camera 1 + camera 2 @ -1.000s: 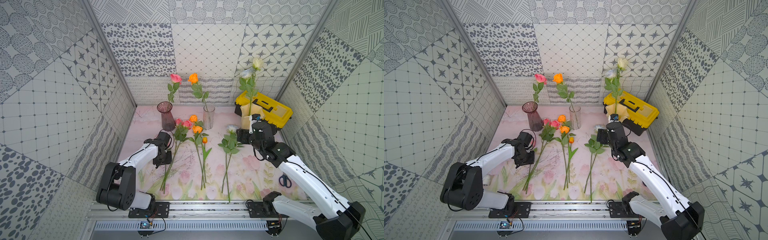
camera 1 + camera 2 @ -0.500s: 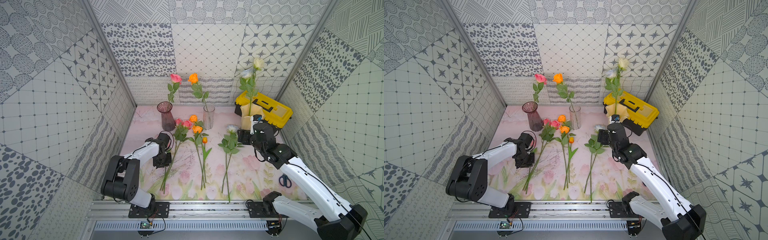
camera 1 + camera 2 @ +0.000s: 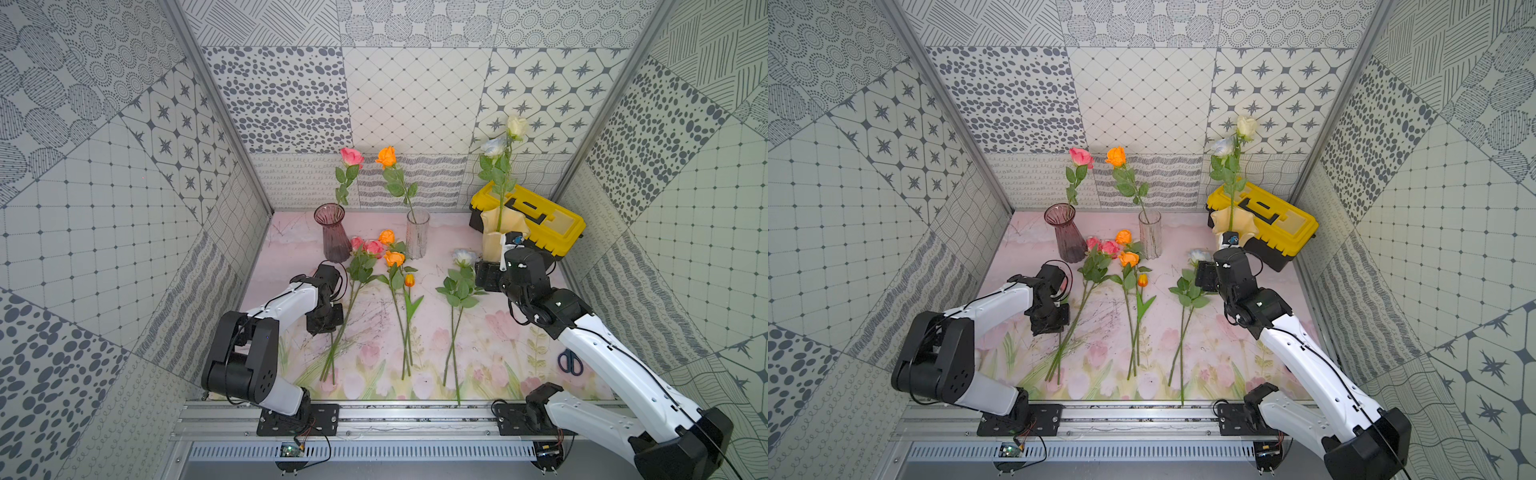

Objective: Arrange the flowers in different vases according to their variety
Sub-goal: Pick up the flower at the center of the board.

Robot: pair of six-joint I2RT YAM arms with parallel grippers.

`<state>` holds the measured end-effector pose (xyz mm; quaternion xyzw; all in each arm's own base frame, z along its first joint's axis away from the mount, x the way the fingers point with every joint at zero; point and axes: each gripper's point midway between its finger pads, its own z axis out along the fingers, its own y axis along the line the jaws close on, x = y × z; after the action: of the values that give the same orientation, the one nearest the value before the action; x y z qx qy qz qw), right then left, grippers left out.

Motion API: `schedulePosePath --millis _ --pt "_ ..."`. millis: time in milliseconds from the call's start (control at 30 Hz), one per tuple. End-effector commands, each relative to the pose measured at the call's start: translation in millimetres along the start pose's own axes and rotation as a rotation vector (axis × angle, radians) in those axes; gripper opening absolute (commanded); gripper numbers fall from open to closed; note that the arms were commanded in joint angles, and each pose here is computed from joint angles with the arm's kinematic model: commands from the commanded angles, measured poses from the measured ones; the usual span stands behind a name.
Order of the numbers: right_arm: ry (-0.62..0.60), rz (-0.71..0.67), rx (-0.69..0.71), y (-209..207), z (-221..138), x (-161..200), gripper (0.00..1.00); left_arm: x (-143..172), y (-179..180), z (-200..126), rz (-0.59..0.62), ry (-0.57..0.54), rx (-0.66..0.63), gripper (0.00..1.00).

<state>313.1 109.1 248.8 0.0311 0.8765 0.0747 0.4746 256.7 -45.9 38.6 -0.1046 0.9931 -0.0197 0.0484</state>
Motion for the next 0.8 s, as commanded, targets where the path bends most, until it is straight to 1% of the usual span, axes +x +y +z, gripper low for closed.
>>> schedulePosePath --millis 0,167,233,333,467,600,633,767 --pt "-0.009 0.028 -0.02 4 2 1 0.83 -23 -3 -40 0.068 -0.161 -0.025 0.0" --pt "0.023 0.055 -0.051 9 8 13 0.83 -55 -23 -105 0.136 -0.428 0.026 0.0" --pt "0.041 0.062 -0.07 12 9 18 0.83 -68 -33 -137 0.171 -0.56 0.061 0.0" --pt "0.07 0.063 -0.11 18 10 26 0.85 -87 -44 -183 0.209 -0.731 0.111 0.0" --pt "0.113 0.061 -0.162 27 12 36 0.88 -111 -58 -233 0.257 -0.864 0.136 0.0" --pt "0.152 0.063 -0.202 34 13 46 0.92 -136 -73 -287 0.288 -1.058 0.186 0.0" --pt "0.161 0.064 -0.213 36 13 48 0.93 -143 -77 -301 0.298 -1.097 0.185 0.0" --pt "0.19 0.061 -0.238 40 14 54 0.95 -170 -88 -342 0.356 -1.211 0.147 0.0"
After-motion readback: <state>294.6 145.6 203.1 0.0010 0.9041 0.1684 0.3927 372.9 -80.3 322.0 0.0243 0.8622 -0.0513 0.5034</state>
